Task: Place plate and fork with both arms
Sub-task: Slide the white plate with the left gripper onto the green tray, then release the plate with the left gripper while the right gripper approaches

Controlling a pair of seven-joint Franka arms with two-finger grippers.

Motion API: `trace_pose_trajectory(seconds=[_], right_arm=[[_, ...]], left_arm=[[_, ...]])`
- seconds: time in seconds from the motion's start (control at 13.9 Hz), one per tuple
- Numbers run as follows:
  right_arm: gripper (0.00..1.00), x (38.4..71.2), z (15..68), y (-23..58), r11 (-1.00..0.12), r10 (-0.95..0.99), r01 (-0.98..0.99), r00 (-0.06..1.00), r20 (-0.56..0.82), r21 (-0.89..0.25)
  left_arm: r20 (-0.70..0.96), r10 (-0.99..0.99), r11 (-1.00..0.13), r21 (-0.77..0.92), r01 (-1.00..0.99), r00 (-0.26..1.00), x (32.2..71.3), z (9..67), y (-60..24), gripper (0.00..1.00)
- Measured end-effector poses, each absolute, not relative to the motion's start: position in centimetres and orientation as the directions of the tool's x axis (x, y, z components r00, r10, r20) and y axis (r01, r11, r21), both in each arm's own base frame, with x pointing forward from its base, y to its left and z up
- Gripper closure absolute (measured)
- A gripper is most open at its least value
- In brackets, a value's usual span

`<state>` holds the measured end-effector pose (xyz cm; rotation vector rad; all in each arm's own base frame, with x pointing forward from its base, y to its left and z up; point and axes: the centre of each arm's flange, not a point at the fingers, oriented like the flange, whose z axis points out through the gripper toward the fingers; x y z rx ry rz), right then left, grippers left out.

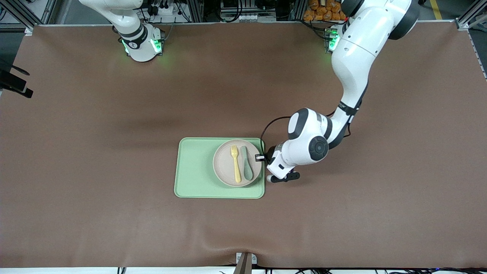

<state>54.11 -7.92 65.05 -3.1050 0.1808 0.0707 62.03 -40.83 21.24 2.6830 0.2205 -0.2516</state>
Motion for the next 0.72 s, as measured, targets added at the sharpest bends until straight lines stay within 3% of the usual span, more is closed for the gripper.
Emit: trace_pose_trajectory(seconds=[0.72], right_arm=[[0.00,57.6,59.4,-4.8,-0.998,-0.055,-0.059,0.990,-0.133,-0.026]], left_arm=[[-0.102,0.082,-0.918,0.381,0.115,0.991,61.5,18.6,-45.7,0.96]])
